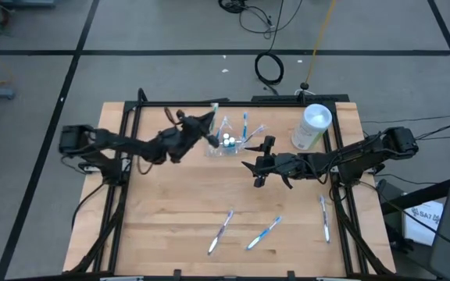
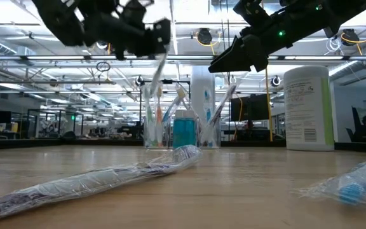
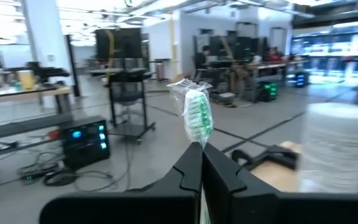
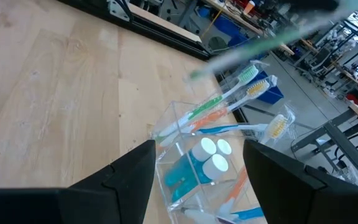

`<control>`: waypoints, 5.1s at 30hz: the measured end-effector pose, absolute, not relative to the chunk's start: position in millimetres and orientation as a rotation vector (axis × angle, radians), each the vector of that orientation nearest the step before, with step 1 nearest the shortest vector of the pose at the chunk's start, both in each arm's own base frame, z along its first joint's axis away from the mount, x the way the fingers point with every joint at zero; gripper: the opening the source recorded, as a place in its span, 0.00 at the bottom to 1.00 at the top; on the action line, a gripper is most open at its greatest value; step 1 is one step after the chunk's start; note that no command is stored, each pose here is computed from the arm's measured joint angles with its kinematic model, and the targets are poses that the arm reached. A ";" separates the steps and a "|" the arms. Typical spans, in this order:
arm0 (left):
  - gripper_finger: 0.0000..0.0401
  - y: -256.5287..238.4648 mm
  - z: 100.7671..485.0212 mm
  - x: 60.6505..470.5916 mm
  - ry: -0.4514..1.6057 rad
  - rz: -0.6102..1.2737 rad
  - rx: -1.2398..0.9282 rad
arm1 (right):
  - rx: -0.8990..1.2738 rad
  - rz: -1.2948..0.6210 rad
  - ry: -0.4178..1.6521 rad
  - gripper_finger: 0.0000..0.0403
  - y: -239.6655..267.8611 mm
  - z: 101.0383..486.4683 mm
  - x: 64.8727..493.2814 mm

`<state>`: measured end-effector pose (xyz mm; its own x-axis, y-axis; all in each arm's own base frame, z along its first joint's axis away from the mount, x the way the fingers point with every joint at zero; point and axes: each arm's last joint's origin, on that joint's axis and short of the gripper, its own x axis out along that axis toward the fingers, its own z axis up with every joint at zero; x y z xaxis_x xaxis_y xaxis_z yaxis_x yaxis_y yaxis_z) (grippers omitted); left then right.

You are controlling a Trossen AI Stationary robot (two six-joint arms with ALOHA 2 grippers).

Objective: Pick & Place toothbrushing station
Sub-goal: Put the green toothbrush into the transparent organizer, then put the left violet toothbrush into the transparent organizer

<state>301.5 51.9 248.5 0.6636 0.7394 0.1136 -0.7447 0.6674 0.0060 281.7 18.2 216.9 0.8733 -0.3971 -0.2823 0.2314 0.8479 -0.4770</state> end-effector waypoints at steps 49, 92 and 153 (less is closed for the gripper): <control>0.41 25.3 153.7 330.5 0.231 1.068 0.298 | -0.464 -0.330 0.435 0.58 18.0 212.2 280.1; 0.53 -24.5 238.3 287.2 0.209 0.313 -0.118 | -0.002 0.457 0.260 0.58 61.0 163.9 316.1; 0.53 -19.6 282.6 228.6 0.244 0.313 -0.080 | -0.072 0.479 0.553 0.13 74.7 129.9 339.1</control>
